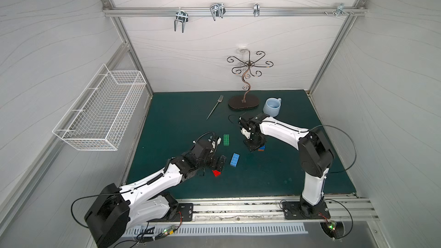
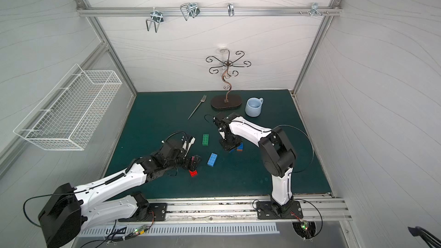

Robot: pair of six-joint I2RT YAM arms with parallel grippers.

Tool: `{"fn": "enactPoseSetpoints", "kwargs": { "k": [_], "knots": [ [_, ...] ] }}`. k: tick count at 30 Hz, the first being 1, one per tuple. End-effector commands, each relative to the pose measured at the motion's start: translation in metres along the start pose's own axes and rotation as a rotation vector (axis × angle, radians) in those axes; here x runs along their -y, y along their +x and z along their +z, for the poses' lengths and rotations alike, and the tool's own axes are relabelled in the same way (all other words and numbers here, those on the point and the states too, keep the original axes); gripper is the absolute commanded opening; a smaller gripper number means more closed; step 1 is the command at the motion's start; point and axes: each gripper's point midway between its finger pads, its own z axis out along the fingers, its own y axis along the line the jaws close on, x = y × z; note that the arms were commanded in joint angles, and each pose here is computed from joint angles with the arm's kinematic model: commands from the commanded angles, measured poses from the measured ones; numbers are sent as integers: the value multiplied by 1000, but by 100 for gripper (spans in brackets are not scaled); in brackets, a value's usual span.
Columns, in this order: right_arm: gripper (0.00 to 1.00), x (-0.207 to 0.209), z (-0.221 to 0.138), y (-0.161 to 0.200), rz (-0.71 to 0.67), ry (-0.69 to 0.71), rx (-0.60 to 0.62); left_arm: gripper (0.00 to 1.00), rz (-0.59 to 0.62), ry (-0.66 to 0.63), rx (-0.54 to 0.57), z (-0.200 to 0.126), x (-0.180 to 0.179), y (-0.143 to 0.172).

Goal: Assemble a spoon with lego
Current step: Pick up the lego brick from the center of the board, then assemble the lego brick with the lego brick.

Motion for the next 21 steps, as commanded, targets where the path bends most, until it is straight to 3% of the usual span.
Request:
{"fn": "enactPoseSetpoints", "kwargs": {
  "k": [1,11,21],
  "knots": [
    [31,30,-36,8,205,29,25,99,26,17,42,0,6,-12],
    [32,62,-35,15,338,-10,11,99,34,15,38,1,7,-10],
    [32,58,-19,9,368,-62,2,99,36,9,31,4,5,-7]
  ]
}}
